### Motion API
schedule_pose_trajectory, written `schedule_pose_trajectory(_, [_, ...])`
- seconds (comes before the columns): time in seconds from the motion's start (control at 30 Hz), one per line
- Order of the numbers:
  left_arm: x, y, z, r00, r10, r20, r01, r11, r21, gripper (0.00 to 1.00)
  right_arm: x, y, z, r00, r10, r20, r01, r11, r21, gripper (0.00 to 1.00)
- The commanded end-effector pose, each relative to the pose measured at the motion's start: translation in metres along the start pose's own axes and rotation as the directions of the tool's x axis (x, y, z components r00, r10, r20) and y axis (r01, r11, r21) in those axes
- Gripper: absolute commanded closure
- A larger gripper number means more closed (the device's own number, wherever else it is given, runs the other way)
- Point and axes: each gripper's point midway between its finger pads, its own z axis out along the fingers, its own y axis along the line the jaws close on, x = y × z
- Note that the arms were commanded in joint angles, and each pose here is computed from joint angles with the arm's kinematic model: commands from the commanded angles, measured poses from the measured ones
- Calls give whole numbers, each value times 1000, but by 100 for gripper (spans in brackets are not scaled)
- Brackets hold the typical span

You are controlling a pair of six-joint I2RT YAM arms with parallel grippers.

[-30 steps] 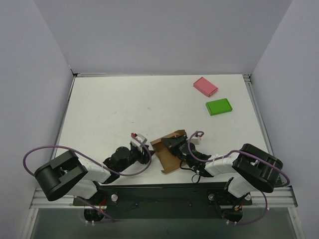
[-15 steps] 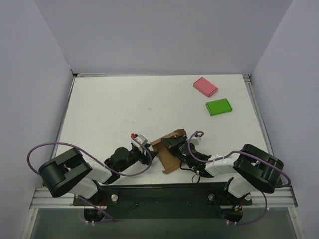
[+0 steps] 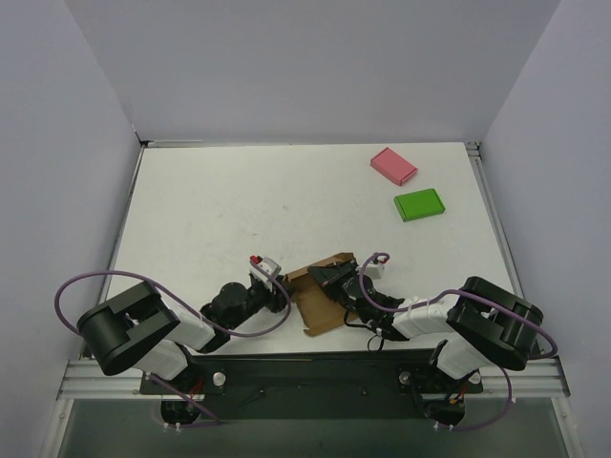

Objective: Fold the paper box

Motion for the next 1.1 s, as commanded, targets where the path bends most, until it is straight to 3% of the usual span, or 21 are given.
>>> schedule_pose_trajectory(0.0, [-19,0,6,998,-1,70,2,1000,-12,52,12,-10,-5,998,-37,-50,39,999,27,100])
schedule_pose_trajectory(0.23, [-21,-1,12,996,-9,83,15,998,-63,52,12,-13,-5,998,-36,-47,38,999,32,100])
schedule_pose_trajectory(0.5, [-12,9,14,998,11,62,8,953,-302,56,13,-17,-6,999,-25,-40,27,999,46,100])
schedule_pose_trajectory(0.8, [-4,2,20,999,36,40,-16,910,-415,61,15,-20,-6,999,-7,-34,9,999,52,100])
schedule_pose_trajectory(1.07, [-16,-26,8,997,39,68,-25,979,-203,39,5,-19,-13,1000,-14,-1,14,999,51,100])
